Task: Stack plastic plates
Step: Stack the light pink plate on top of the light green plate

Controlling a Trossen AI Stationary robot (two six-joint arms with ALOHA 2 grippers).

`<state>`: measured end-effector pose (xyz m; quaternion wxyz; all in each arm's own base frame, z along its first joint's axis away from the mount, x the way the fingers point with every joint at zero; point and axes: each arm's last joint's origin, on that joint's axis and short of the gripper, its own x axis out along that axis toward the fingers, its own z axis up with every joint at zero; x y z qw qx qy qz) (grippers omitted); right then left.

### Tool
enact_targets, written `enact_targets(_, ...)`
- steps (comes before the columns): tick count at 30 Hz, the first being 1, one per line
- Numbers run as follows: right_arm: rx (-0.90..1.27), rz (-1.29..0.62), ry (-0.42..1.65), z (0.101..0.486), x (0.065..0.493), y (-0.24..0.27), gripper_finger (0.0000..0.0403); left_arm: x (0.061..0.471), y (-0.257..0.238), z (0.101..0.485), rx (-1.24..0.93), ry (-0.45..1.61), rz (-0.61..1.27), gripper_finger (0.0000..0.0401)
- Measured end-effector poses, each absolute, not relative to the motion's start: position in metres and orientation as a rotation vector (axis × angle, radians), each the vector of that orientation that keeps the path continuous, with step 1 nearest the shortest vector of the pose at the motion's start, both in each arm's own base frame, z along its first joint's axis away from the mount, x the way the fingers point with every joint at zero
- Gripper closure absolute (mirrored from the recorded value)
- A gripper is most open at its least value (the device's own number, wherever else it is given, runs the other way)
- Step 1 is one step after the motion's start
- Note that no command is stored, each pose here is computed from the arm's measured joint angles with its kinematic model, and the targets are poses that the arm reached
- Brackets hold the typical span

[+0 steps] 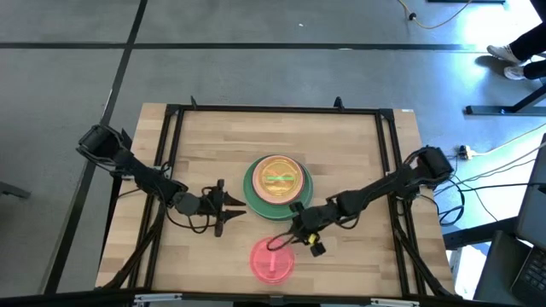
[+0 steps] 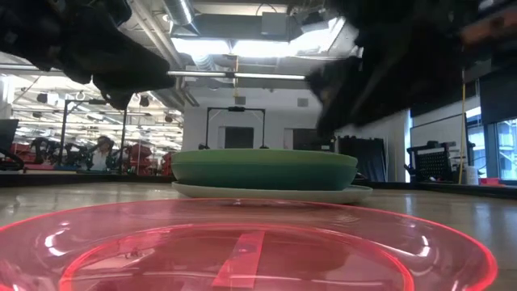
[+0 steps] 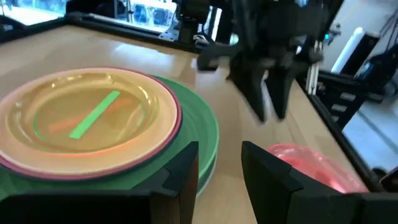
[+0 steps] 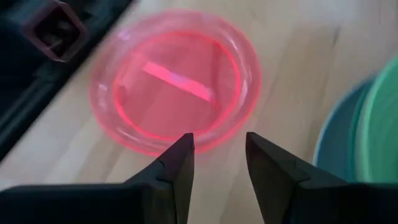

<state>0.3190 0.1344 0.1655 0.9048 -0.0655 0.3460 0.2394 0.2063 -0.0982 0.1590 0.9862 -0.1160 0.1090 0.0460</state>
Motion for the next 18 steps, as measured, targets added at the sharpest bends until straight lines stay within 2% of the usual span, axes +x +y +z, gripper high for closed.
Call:
enact_targets(12,0.308,0.263,0.857,0.128,0.330,0.137,0.0265,0.209,-0.100,0.145,-0.322,0.263,0.121,0.0286)
enact_targets(18,0.378,0.204,0.875,0.119,0.330,0.142,0.0265,0.210,-0.102,0.138,-0.336,0.292,0.122,0.0286)
